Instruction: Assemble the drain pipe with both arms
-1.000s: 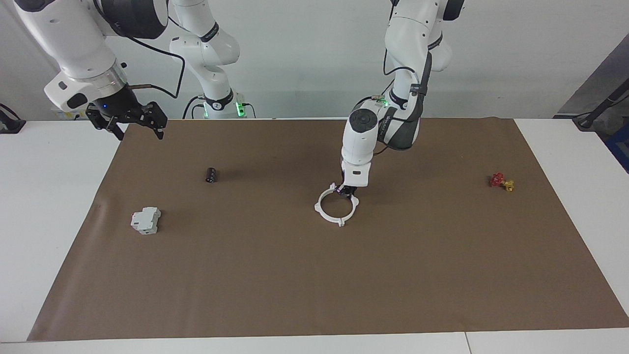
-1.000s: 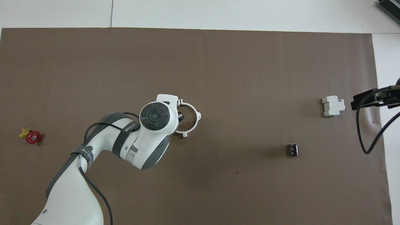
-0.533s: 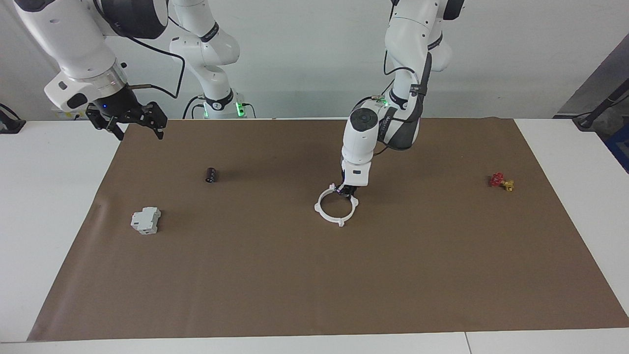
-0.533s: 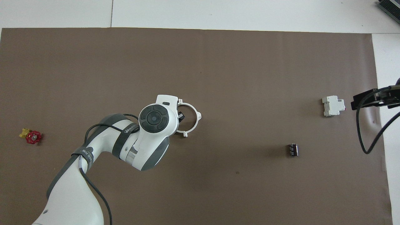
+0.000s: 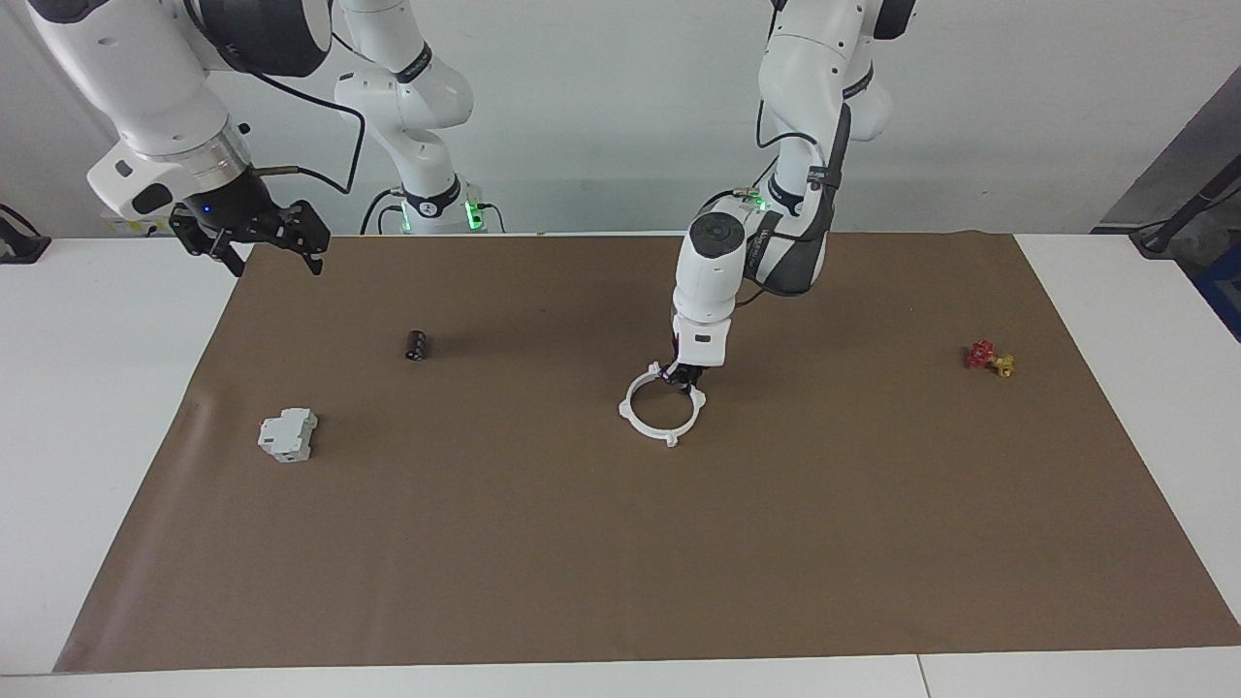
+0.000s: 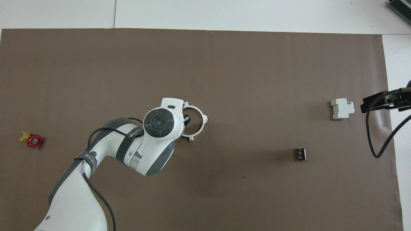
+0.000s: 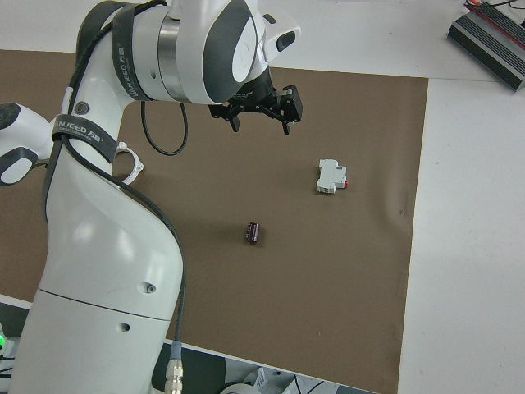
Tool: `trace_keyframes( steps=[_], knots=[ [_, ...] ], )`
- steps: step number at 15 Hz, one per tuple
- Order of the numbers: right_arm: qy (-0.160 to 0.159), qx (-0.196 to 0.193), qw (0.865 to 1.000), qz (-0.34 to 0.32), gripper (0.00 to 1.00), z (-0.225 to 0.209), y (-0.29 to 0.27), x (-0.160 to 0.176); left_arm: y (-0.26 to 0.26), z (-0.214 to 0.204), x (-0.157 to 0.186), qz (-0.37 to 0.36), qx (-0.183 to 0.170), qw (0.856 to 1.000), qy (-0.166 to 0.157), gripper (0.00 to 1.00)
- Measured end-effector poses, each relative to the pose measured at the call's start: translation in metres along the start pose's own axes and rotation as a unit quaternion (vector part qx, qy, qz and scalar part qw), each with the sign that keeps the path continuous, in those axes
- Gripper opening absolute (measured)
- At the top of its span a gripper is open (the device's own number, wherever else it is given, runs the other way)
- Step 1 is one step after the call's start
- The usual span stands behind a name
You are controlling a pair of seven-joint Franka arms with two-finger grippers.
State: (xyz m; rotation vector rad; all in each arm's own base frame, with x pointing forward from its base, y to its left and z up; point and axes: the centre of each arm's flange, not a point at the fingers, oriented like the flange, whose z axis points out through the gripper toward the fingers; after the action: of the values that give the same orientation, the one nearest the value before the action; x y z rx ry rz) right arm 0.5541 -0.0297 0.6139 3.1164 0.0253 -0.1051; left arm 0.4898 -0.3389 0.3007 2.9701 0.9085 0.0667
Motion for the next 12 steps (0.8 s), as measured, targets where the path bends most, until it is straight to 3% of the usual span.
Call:
trace_keyframes(
  steps=[6,9,12],
  knots=[
    [0.0,0.0,1.0,0.0,1.0,0.0,0.0,0.0,-0.001,-0.008,0.004,-0.003,-0.004,1.0,0.003,0.97],
    [0.0,0.0,1.0,0.0,1.0,0.0,0.0,0.0,-0.013,-0.049,0.029,-0.014,0.002,1.0,0.005,1.0],
    [0.0,0.0,1.0,0.0,1.0,0.0,0.0,0.0,-0.048,-0.121,0.079,0.057,0.024,0.998,-0.003,1.0]
  ],
)
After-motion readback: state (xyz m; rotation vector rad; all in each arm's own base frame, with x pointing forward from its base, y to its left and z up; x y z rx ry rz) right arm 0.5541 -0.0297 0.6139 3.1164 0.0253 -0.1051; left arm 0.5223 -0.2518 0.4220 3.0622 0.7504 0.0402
